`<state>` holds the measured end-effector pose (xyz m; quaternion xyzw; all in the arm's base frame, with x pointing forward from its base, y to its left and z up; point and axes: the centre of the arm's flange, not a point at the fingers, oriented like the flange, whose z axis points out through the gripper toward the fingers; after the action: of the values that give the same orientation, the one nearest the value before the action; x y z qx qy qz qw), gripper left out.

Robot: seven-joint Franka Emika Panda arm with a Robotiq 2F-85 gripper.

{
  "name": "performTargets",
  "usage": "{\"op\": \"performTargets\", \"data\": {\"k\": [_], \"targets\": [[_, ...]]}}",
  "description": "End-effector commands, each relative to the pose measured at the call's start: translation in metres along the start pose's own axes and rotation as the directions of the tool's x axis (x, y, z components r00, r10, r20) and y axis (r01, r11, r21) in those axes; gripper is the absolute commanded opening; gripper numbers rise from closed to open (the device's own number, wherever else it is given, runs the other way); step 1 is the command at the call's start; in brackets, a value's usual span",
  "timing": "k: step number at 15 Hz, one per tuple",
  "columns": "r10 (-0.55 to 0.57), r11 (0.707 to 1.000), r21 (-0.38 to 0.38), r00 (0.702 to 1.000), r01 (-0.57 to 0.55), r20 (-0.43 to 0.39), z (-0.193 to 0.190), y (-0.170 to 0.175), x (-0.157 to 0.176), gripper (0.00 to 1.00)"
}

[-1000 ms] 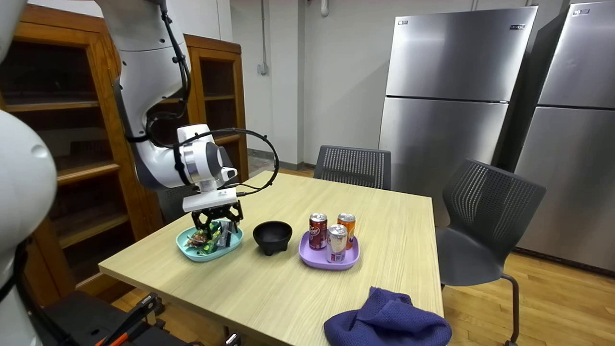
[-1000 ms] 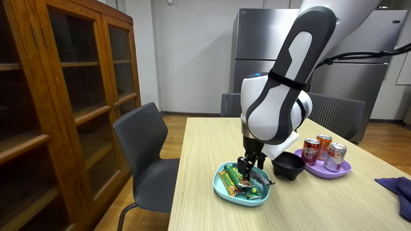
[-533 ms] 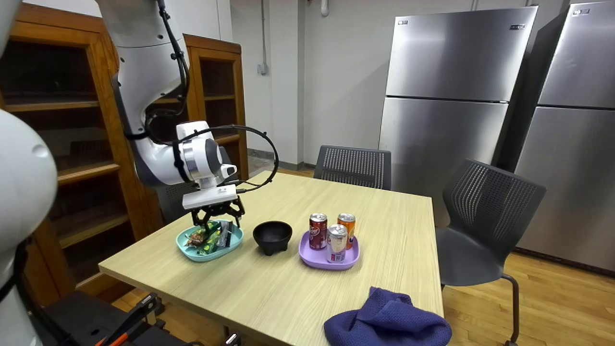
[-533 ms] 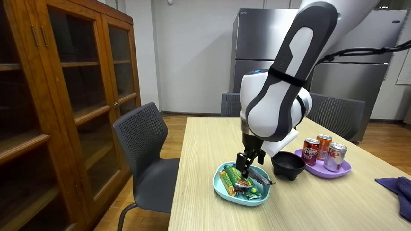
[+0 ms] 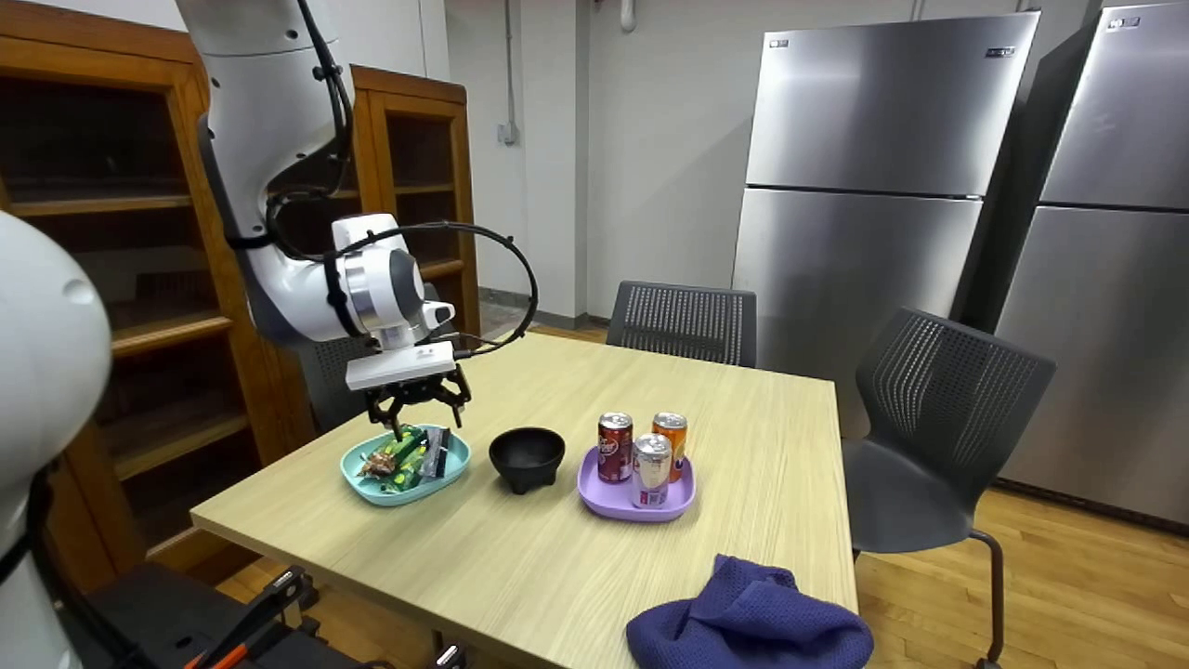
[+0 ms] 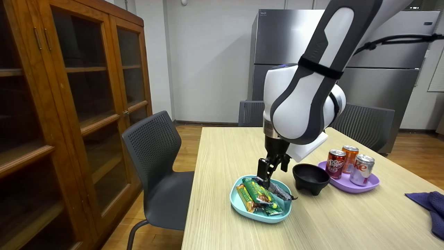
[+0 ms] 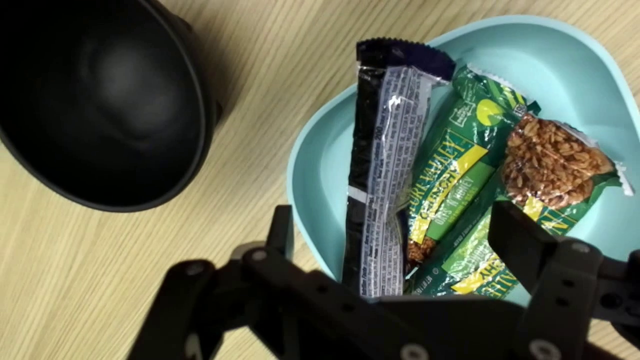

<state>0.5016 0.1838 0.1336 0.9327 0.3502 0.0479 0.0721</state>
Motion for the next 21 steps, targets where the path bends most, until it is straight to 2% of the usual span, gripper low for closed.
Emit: {"op": "performTargets", "data": {"k": [1, 7, 15, 16, 21], "targets": [[-0.009, 1.000, 0.004, 1.000, 0.009, -0.010, -0.031, -0.004, -0.023, 1.00], [0.002, 1.000, -0.009, 1.000, -0.002, -0.026, -0.055, 0.004, -0.049, 1.00], [0.070, 0.997, -0.020, 0.995, -0.072, -0.078, -0.079, 0.037, -0.091, 1.00], [0.076, 0.997, -0.017, 0.996, -0.077, -0.049, -0.061, 0.031, -0.072, 1.00], [0.078, 0.997, -0.015, 0.996, -0.079, -0.042, -0.059, 0.031, -0.075, 1.00]]}}
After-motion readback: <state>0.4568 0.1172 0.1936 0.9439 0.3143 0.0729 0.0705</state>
